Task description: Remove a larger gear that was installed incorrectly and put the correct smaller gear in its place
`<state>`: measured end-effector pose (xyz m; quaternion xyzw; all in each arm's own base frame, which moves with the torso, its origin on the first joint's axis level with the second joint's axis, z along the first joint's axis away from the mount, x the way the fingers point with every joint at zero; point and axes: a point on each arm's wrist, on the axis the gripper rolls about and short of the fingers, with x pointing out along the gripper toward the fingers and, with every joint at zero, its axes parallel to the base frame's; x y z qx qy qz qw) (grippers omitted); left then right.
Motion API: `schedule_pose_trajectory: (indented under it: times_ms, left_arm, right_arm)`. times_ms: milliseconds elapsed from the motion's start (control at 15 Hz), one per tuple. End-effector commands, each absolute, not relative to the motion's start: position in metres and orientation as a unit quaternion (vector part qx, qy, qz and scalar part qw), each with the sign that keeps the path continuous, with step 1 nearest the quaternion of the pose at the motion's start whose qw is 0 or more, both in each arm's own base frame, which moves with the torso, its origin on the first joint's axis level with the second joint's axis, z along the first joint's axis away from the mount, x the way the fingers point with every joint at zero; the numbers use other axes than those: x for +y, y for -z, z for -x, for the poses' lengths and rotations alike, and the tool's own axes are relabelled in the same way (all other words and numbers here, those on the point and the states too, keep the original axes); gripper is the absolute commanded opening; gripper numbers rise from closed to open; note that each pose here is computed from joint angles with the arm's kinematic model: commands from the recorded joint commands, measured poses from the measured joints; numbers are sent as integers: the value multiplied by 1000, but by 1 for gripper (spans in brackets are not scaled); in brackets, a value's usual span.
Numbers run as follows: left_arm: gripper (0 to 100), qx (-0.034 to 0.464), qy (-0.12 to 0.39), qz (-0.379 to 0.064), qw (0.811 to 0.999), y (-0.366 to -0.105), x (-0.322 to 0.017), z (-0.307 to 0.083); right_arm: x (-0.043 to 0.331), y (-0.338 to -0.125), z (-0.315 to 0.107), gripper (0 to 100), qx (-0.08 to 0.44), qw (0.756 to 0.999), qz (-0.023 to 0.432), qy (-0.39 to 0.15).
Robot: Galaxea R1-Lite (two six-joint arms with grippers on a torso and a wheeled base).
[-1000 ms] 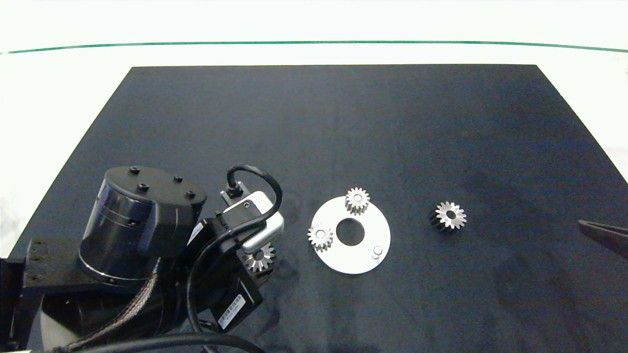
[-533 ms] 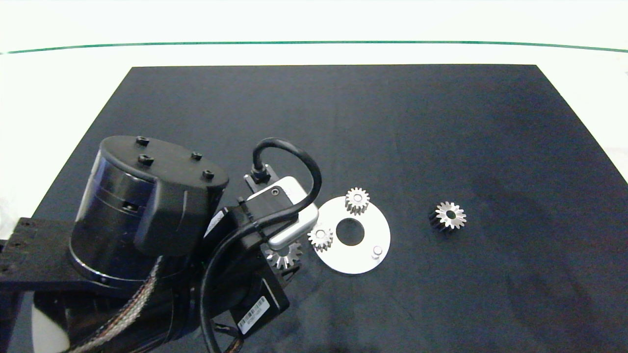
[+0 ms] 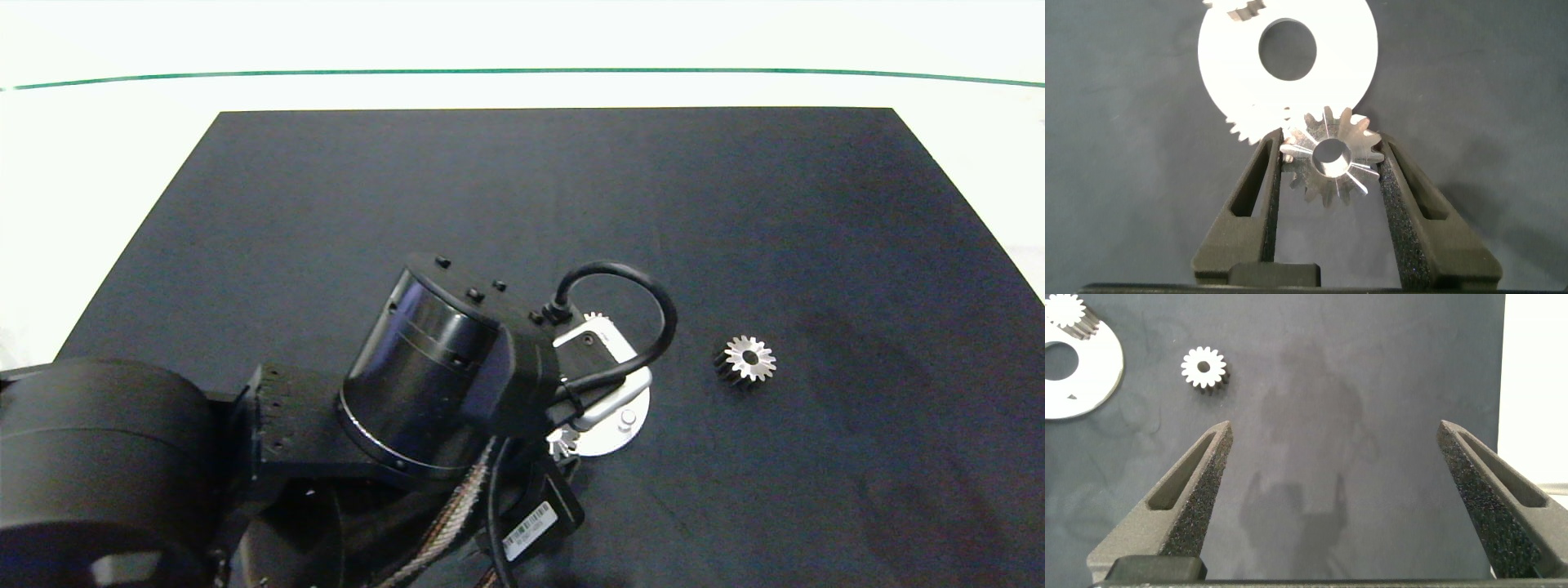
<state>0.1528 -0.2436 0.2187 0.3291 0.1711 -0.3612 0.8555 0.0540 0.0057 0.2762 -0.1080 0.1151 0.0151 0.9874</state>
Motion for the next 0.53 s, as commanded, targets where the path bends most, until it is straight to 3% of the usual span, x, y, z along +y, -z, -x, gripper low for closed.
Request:
schedule_pose_trajectory:
  times_ms: [67,533]
  left_arm:
    - [22,178,370,-341,846,-208,-267,-158]
    - [22,169,383,-342,841,-206,-296,-163]
  right_arm:
    - [5,-276,-50,100,111,988,107,-16]
    - [5,-270,-46,100,116,987,107,-17]
